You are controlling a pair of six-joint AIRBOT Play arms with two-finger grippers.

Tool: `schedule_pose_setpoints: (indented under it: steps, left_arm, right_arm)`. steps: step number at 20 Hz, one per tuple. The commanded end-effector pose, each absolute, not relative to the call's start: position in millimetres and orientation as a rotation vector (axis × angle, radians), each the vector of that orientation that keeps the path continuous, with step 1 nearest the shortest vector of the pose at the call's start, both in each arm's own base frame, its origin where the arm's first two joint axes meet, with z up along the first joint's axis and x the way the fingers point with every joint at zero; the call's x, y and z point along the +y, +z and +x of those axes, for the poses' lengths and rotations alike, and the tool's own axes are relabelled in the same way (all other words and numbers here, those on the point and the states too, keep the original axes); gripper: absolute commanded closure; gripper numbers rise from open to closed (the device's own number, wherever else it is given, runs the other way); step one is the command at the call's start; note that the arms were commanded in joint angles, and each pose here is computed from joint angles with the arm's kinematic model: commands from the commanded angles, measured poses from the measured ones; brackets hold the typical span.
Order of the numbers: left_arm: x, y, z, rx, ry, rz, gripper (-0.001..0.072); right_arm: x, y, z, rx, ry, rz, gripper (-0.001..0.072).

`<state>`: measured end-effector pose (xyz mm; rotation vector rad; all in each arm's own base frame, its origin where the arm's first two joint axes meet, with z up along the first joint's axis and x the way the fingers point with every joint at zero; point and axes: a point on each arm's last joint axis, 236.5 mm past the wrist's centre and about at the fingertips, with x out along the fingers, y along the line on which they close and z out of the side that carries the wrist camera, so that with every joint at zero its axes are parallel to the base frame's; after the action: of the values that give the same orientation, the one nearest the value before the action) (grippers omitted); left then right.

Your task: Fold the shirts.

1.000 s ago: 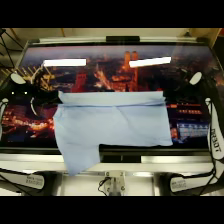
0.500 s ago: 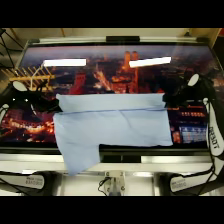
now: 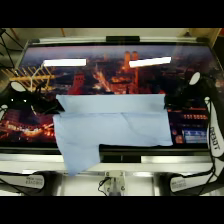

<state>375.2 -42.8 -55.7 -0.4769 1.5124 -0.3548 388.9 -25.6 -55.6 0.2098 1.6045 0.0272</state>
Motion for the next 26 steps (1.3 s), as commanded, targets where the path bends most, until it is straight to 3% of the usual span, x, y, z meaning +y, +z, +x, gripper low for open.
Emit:
schedule_pose_setpoints:
  steps: [1, 8, 11, 16, 26]
  left_arm:
    - [-42, -34, 352, 1.567, -0.387, -0.521, 0.0248]
    - [-37, -59, 236, 1.574, -0.324, -0.616, 0.0249]
    - [-40, -70, 204, 1.584, -0.307, -0.66, 0.0249]
    - [-56, -87, 171, 1.663, -0.315, -0.715, 0.0249]
    - [-51, -98, 159, 1.689, -0.291, -0.683, 0.029]
  right_arm:
    - [-50, -26, 340, 1.761, -0.004, 0.085, 0.0206]
    - [-60, -42, 221, 1.839, -0.024, 0.268, 0.0197]
    - [-46, -63, 194, 1.829, -0.002, 0.343, 0.0197]
    - [-14, -87, 186, 1.812, 0.054, 0.465, 0.0197]
    - [-29, -74, 182, 1.773, 0.027, 0.364, 0.0196]
